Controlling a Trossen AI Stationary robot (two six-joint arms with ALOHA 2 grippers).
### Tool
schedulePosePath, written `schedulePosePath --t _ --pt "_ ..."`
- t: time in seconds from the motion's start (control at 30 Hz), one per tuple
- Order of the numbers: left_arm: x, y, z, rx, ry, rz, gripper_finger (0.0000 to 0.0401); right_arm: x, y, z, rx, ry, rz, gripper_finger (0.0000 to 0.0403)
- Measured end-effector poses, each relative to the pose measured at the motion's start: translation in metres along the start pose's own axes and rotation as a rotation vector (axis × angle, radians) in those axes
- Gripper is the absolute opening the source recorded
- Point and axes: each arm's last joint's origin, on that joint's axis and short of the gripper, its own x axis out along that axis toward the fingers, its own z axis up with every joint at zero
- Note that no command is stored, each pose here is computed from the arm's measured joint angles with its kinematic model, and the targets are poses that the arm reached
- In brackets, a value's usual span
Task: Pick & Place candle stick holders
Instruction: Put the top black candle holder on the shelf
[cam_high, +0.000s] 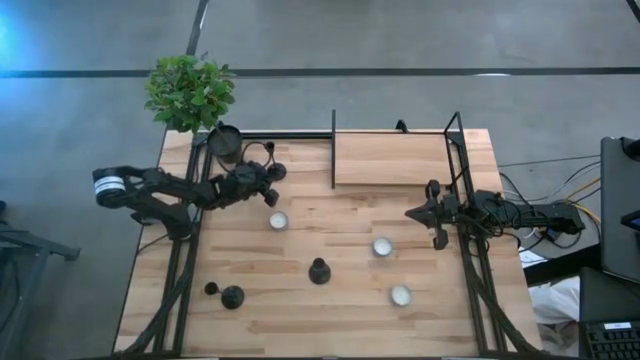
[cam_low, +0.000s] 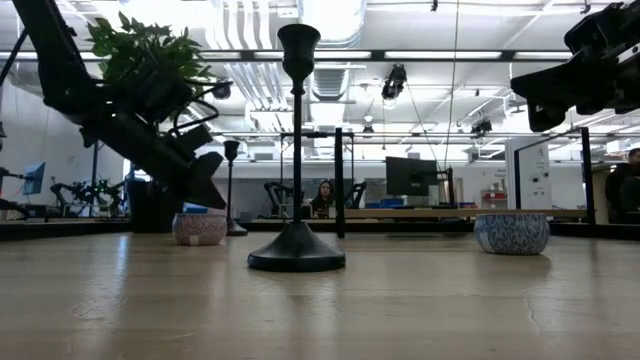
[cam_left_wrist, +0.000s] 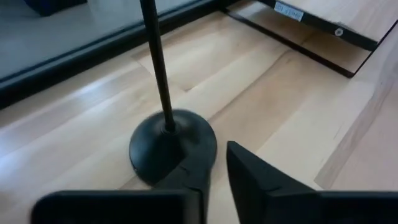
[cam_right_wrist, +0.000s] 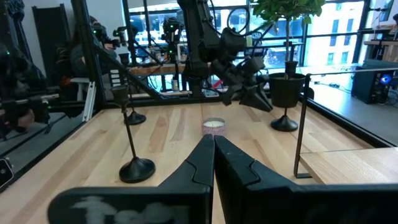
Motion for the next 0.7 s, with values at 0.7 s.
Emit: schedulePosePath --t 0.7 --pt "0.006 0.016 0.039 0.100 -0.176 0.171 0.0163 0.000 0.000 0.000 0.000 0.000 0.000 0.0008"
